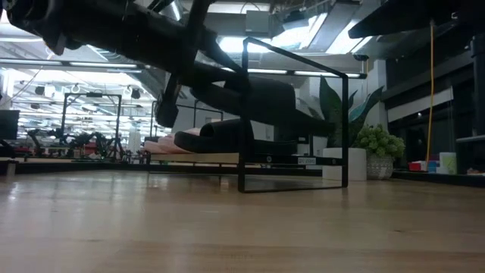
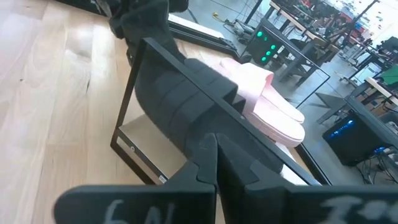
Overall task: Pick and place slides into the shelf
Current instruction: Put the black slides on the shelf
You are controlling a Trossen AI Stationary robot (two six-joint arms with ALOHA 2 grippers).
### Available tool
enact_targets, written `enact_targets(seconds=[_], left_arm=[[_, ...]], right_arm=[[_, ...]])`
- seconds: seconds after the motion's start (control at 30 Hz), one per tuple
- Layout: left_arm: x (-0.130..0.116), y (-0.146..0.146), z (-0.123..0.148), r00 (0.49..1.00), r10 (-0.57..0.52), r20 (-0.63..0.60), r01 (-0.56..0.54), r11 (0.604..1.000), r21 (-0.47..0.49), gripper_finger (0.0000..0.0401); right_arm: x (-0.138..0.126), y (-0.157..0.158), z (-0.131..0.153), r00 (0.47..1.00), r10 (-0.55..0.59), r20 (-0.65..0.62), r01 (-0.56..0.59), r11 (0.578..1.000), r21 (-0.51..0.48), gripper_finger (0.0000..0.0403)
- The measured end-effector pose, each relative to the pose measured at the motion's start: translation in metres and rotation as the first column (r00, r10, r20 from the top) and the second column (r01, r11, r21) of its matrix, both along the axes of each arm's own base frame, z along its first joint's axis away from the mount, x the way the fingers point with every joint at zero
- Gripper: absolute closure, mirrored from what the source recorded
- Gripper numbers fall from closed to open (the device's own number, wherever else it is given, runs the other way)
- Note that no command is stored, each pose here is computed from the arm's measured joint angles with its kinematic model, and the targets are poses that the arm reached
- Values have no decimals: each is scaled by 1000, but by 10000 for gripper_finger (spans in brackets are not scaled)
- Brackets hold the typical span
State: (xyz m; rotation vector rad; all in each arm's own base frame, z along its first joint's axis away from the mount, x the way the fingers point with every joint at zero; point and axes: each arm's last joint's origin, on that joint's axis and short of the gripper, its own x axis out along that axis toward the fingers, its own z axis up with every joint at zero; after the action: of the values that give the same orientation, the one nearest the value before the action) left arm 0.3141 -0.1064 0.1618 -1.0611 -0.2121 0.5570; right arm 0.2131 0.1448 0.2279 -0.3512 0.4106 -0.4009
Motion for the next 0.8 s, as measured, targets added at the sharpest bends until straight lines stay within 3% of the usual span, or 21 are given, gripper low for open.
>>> enact_targets(seconds=[0.8], left_arm=[[-2, -3, -10, 1000, 0, -25, -1, 998, -56, 401]], right_arm=[[0, 0, 0, 1000, 0, 0, 0, 1000, -2, 401]])
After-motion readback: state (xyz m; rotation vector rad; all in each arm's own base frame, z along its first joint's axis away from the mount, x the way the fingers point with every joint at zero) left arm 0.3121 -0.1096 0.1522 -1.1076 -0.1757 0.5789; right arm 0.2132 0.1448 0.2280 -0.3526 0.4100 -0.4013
